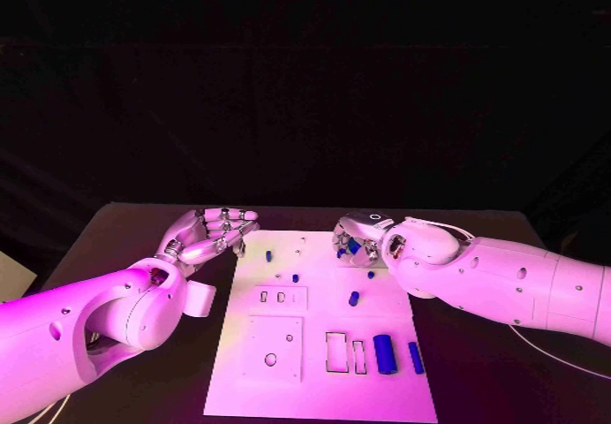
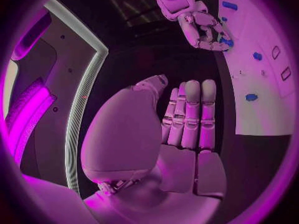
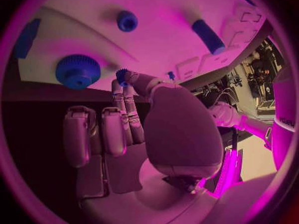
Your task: Assemble the parts on the task board
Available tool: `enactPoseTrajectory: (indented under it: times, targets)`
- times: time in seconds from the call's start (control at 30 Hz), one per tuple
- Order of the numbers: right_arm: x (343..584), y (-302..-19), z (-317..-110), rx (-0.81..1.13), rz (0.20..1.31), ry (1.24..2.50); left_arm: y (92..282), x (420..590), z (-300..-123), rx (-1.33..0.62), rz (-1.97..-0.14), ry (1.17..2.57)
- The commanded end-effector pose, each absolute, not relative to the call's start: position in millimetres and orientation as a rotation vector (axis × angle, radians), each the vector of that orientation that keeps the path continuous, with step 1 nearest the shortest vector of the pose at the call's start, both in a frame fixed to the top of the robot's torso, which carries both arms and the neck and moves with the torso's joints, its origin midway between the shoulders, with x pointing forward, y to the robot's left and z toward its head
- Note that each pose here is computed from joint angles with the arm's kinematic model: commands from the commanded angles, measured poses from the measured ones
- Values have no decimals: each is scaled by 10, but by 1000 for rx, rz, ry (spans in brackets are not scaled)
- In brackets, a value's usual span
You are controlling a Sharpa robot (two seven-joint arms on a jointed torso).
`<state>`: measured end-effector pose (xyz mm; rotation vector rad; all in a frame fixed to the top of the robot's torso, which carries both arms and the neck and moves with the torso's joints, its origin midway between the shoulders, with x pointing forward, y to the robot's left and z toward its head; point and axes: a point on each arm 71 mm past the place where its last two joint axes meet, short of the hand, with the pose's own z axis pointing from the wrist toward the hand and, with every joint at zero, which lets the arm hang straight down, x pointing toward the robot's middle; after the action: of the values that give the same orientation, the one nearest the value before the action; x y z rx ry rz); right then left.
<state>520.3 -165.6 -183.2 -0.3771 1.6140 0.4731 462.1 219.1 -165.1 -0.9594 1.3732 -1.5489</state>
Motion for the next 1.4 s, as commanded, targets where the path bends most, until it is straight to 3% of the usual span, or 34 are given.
enactPoseTrajectory:
  times: [0.03,0.8,1.4]
  targets:
    - [5203,-1594,-1732,-347,487,1499,2178,4623,-1636,-951,-1567,1372]
    - [5365,-1024,-1668,-305,503,1391,2128,4619,-1631,-947,-1583,1375]
    - [5423,-906,-1758,-326,461,1420,2125,4617,-1623,-946,-1584,1378]
